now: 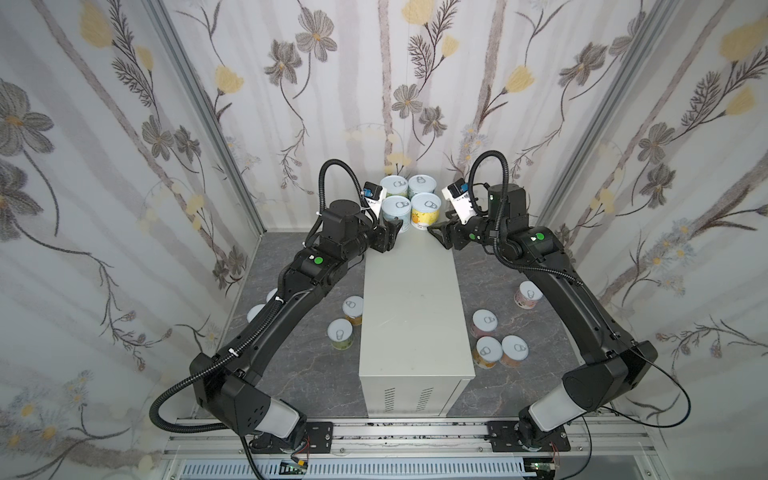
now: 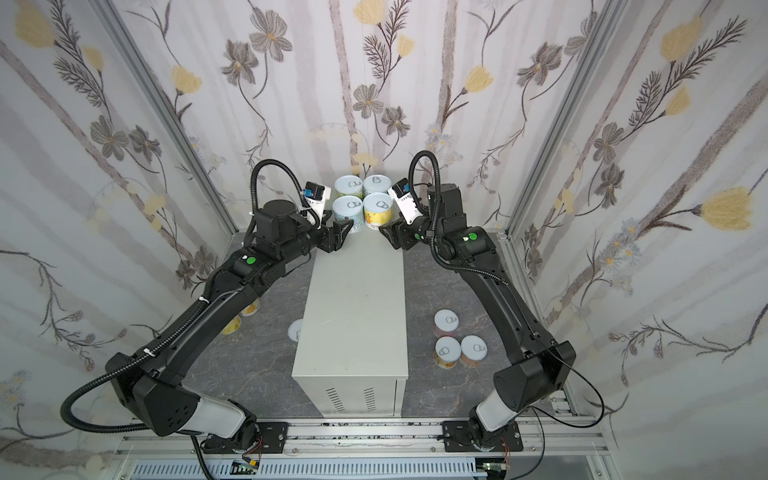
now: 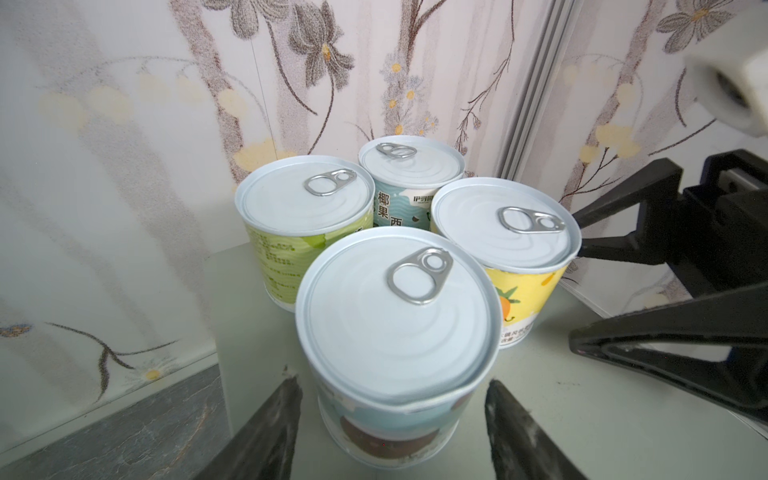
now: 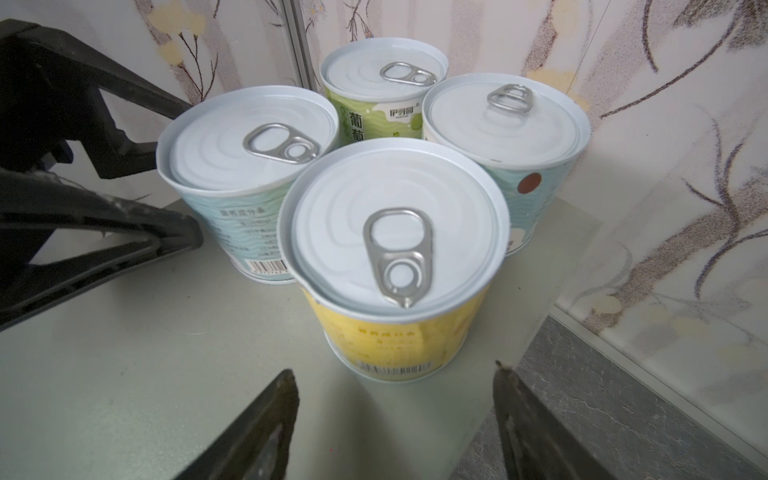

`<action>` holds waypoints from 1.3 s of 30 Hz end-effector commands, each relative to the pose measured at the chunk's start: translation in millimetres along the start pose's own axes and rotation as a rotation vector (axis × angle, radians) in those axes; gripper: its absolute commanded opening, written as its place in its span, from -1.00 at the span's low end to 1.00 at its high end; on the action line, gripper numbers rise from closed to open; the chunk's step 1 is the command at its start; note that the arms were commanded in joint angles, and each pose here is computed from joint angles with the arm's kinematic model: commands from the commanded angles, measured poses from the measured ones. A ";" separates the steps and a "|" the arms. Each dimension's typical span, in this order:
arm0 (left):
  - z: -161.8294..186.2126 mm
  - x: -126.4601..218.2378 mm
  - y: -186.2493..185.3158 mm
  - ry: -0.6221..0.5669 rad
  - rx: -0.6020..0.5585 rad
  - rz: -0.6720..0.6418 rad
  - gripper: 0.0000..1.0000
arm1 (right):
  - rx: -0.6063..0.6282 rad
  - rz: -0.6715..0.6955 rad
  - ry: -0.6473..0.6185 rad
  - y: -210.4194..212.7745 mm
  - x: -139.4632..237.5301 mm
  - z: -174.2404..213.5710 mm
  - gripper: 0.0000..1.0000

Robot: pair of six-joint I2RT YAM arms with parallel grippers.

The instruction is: Place and organize the canned foods onto the counter

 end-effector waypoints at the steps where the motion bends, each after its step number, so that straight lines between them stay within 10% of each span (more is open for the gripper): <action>1: -5.5 -1.1 0.8 -0.025 -0.012 -0.005 0.40 | 0.025 -0.005 -0.038 -0.1 0.1 -9.0 0.48; 39: -2.1 -2.4 2.2 -0.013 -0.020 -0.013 0.44 | 0.038 -0.055 -0.041 2.9 -12.8 -6.3 0.21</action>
Point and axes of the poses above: each gripper's point midway between its finger pads, its own x axis back along the fingers, its own y axis along the line the jaws close on, z = x × y, the point moved 4 cm from there along x, back along the fingers, and after that the axes turned 2 degrees about x, right-handed, at the moved point
